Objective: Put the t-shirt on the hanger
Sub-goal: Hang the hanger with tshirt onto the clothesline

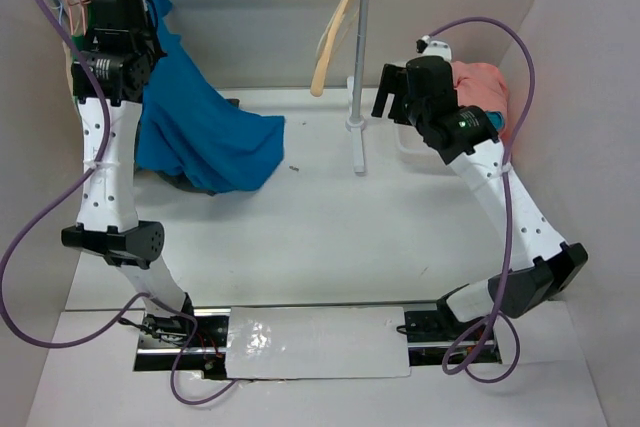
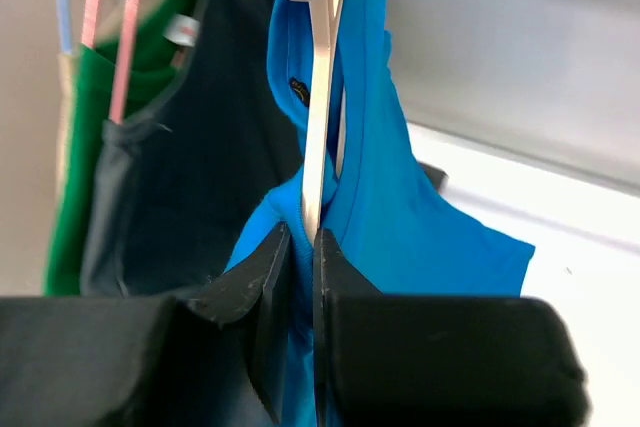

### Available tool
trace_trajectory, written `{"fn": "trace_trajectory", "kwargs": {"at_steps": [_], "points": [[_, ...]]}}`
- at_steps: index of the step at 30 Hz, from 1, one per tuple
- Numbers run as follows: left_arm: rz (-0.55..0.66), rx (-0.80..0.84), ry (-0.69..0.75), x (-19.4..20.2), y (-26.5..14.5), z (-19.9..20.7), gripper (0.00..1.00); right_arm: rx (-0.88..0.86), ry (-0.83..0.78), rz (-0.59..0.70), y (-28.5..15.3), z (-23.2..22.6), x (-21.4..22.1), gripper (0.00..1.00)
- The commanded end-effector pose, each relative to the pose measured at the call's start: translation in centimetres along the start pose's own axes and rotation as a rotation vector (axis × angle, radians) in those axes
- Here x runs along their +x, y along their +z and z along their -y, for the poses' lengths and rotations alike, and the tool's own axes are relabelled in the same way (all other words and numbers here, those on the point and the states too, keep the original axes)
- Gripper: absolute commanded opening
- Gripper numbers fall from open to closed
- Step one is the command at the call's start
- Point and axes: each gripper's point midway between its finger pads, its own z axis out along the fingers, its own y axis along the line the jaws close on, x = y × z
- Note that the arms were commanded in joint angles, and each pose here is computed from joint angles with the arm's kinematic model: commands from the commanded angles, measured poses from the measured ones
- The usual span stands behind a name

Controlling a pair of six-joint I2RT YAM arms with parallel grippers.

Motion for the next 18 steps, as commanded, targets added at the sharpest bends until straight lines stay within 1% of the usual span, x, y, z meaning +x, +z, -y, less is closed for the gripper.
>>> {"fn": "trace_trajectory", "kwargs": {"at_steps": [1, 2, 4, 5, 9, 12, 18], "points": [[0.159, -0.065, -0.038, -4.2, 1.5, -2.0, 0.00, 0.002, 0.002, 0.028, -0.4, -0.1, -1.8, 0.89], [0.165, -0.087, -0.046, -4.5, 1.8, -3.0, 0.00, -0.013, 0.005, 0.032, -0.6, -0.4, -2.0, 0.89], [0.170, -0.070, -0.049, -4.8, 2.6, -2.7, 0.00, -0.023, 0.012, 0.002, 0.6, -0.8, -1.5, 0.89], [0.192, -0.068, -0.060, -5.3, 2.7, -2.9, 0.00, -0.021, 0.025, -0.003, 0.7, -0.9, -1.5, 0.89], [0.178, -0.078, -0.056, -4.7, 4.7, -2.6, 0.00, -0.042, 0.058, -0.031, 1.3, -1.7, -1.1, 0.89], [0.176, -0.097, -0.068, -4.5, 5.7, -2.9, 0.00, -0.057, 0.083, -0.026, 1.3, -2.1, -1.3, 0.89], [0.207, -0.107, -0.093, -5.3, 5.3, -3.5, 0.00, -0.059, 0.089, -0.047, 2.0, -2.4, -0.7, 0.89]]}}
